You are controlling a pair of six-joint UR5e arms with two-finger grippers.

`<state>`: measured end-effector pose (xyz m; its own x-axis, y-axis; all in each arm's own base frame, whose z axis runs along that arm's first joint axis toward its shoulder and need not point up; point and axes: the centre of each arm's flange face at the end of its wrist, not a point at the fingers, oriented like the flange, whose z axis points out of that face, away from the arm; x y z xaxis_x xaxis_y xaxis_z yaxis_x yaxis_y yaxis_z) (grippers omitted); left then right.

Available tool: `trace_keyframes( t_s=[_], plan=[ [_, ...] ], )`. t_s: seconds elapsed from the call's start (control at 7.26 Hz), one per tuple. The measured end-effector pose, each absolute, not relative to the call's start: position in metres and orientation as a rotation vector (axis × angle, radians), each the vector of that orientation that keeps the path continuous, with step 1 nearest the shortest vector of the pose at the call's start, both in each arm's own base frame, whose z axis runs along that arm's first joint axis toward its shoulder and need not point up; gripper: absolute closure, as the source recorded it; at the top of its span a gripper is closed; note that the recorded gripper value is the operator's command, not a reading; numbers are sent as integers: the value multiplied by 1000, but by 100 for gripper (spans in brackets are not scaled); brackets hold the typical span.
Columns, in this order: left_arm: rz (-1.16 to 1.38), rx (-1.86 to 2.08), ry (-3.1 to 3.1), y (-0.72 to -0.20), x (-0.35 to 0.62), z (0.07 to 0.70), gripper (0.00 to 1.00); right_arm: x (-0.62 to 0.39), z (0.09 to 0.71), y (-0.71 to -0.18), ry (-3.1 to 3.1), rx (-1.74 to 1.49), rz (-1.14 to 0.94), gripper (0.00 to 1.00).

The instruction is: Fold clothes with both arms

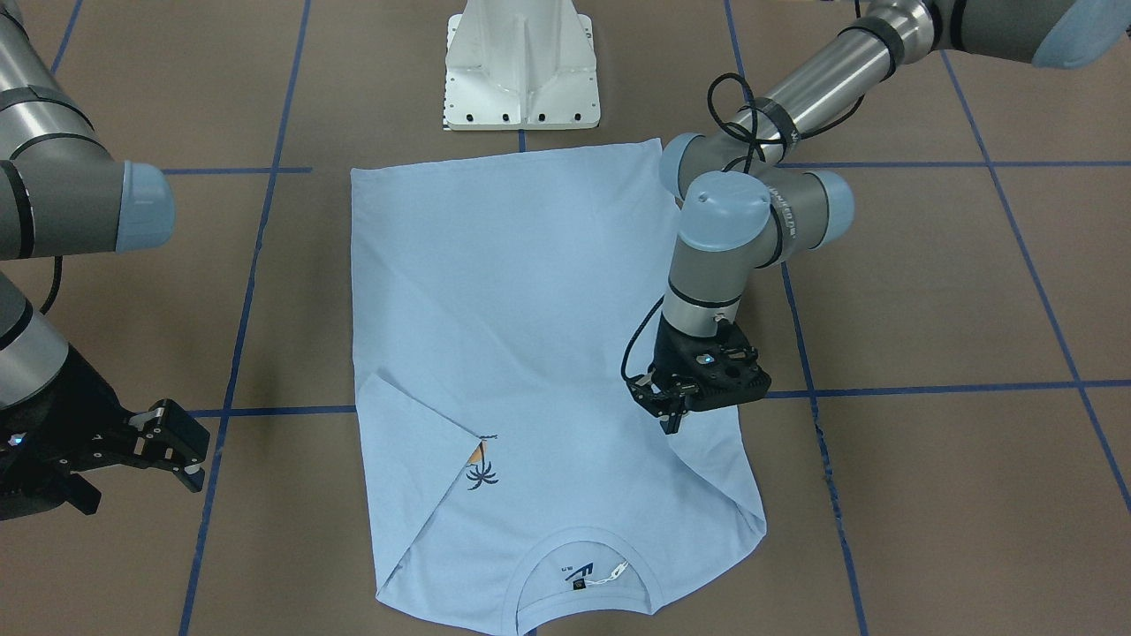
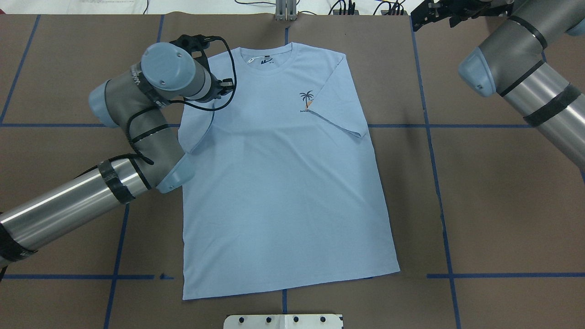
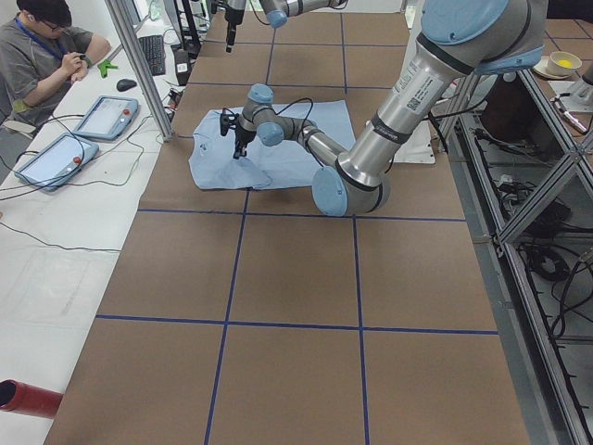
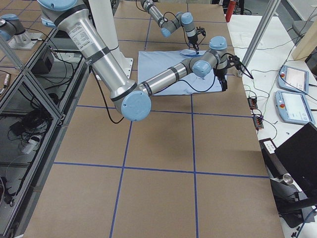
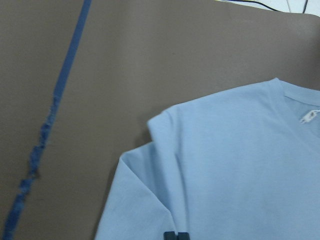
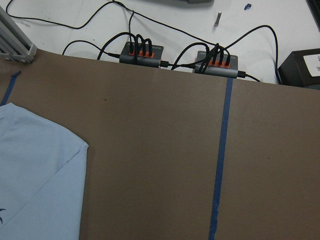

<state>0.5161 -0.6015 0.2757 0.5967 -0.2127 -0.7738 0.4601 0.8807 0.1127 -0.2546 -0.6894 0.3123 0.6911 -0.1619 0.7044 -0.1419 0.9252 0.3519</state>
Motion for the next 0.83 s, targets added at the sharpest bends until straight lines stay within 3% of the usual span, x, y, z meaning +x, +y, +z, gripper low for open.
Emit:
trace_keyframes(
  t_s=[0.14,0.28,0.55,0.83],
  plan=[
    [-410,311,826,-606,527,278,64,-256,312,-689,-814,399,-14,0],
    [-410,309,814,-608,531,281,1,-259,312,-688,-815,397,-15,0],
    [-309,355,806,-604,526,277,0,-275,311,-679,-830,385,-15,0],
    [-225,404,862,-578,498,263,0,-300,314,-637,-898,378,42,0]
  ],
)
